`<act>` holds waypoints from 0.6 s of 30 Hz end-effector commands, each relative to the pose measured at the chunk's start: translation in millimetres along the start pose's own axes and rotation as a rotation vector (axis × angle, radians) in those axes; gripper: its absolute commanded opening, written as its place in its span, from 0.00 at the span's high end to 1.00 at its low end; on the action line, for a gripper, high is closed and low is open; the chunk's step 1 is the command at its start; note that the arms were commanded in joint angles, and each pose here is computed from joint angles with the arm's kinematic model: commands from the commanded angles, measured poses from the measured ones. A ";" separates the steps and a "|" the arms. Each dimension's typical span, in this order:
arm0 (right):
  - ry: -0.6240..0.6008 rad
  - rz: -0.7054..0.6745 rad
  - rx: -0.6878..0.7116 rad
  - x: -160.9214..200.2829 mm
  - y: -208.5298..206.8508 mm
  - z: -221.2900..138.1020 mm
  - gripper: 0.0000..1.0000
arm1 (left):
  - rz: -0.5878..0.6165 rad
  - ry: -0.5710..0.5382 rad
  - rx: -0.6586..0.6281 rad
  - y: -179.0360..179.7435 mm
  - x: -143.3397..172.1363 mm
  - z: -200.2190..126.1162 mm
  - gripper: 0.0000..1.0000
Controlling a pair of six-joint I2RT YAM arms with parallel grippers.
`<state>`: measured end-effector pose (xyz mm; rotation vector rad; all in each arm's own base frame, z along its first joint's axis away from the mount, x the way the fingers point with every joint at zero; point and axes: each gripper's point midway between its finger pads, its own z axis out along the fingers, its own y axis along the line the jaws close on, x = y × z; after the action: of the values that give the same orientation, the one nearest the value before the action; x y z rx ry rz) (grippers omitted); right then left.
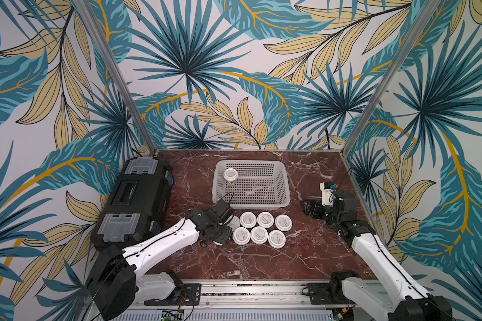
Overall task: Put the yogurt in the basket
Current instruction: Pick up the yogurt from the center of the board.
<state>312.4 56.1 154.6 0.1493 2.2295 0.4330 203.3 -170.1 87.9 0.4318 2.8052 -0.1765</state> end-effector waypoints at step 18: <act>-0.001 -0.002 -0.013 2.9 2.2 -0.1 0.13 | 0.055 -0.013 -0.020 -9.6 -14.3 -58.7 0.36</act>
<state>312.4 56.2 154.6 0.1491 2.2295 0.4334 190.7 -169.8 121.5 0.5025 2.8323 -0.1230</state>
